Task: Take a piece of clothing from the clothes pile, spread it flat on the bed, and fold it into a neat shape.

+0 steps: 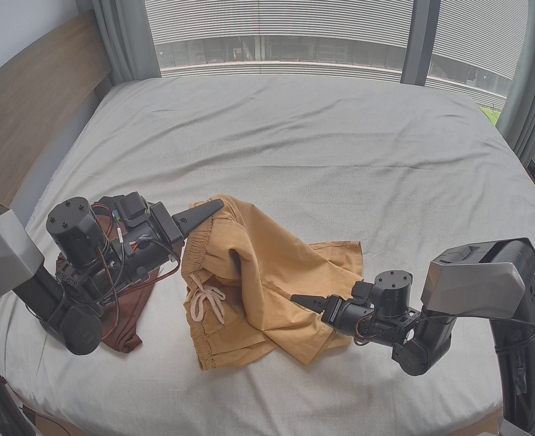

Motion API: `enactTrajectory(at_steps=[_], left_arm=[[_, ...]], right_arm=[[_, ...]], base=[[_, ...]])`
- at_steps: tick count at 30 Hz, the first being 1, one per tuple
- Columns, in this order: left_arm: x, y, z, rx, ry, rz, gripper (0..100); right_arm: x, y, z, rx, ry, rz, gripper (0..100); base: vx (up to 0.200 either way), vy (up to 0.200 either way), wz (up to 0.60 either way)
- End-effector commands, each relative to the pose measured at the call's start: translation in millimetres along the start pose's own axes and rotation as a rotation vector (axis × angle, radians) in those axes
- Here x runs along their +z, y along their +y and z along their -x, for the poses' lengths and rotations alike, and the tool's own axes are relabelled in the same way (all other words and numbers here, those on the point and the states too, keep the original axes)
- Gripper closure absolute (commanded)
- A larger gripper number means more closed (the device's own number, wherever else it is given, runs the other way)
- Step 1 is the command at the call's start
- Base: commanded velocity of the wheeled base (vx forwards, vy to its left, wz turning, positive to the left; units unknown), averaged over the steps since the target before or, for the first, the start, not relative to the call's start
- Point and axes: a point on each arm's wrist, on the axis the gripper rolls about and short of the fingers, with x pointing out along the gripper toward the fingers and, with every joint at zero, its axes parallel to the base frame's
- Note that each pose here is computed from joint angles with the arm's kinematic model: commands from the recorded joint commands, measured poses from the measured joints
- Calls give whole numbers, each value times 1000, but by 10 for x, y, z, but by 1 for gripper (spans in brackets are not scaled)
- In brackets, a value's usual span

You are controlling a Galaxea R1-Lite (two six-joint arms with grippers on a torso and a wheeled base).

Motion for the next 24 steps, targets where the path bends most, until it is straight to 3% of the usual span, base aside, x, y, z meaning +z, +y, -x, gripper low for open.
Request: enactTrajectory(at_steps=[1, 9, 10, 20, 24], left_arm=[[3, -5, 0, -2, -1, -1, 100], [4, -9, 1, -2, -1, -1, 100], [4, -9, 1, -2, -1, -1, 100], [5, -1, 3, 0, -2, -1, 100], [14, -33, 1, -9, -6, -1, 100]], right_arm=[[-30, -46, -61, -1, 3, -1, 0], [-69, -125, -99, 21, -56, 12, 0], [-74, -130, -98, 20, -55, 12, 100], [-34, -126, -19, 20, -75, 11, 100], [180, 90, 214, 47, -128, 24, 100]], base=[[0, 0, 0], [0, 0, 0], [0, 0, 0], [0, 0, 0], [0, 0, 0]])
